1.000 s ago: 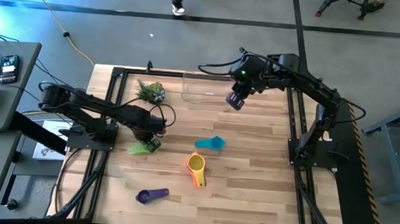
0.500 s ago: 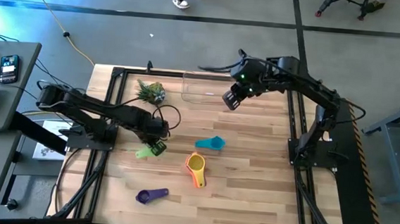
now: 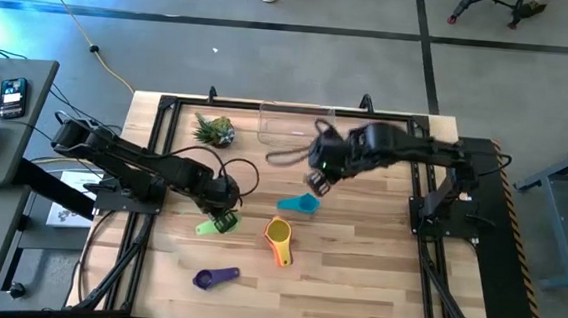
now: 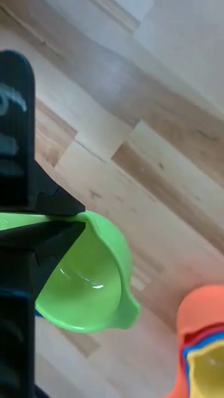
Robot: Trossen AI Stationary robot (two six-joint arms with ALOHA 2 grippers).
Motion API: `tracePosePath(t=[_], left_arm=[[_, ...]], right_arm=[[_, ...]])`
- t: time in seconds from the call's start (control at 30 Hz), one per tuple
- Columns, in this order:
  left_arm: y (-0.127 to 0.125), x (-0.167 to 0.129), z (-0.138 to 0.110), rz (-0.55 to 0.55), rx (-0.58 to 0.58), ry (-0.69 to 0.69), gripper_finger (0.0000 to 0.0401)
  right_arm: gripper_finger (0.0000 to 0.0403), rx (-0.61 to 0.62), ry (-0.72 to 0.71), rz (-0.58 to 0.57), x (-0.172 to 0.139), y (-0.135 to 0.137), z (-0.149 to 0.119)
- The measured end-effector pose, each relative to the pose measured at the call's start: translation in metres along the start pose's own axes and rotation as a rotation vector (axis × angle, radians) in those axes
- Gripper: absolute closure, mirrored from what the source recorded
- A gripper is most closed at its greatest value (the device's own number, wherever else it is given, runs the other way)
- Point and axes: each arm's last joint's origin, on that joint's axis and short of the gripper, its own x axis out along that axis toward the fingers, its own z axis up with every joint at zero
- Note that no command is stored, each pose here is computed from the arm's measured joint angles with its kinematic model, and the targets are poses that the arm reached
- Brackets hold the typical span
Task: Nest measuring cups in basket
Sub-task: Stack the green measuring cup on top of the yellow measuring cup
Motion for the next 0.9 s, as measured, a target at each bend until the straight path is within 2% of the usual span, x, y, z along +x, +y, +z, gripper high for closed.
tracePosePath(t=[0.2, 0.53, 0.9], left_arm=[[-0.008, 0.0, -0.003, -0.046, 0.0, -0.022, 0.0395], [-0.011, 0.0, -0.005, -0.063, -0.09, -0.027, 0.0394], [-0.011, 0.0, -0.004, -0.05, -0.172, -0.049, 0.0394]], right_arm=[[0.0332, 0.096, 0.036, -0.004, 0.021, 0.025, -0.026], [0.0332, 0.101, 0.038, 0.081, 0.059, 0.061, -0.062], [0.0332, 0.204, 0.068, 0.097, 0.114, 0.079, -0.117]])
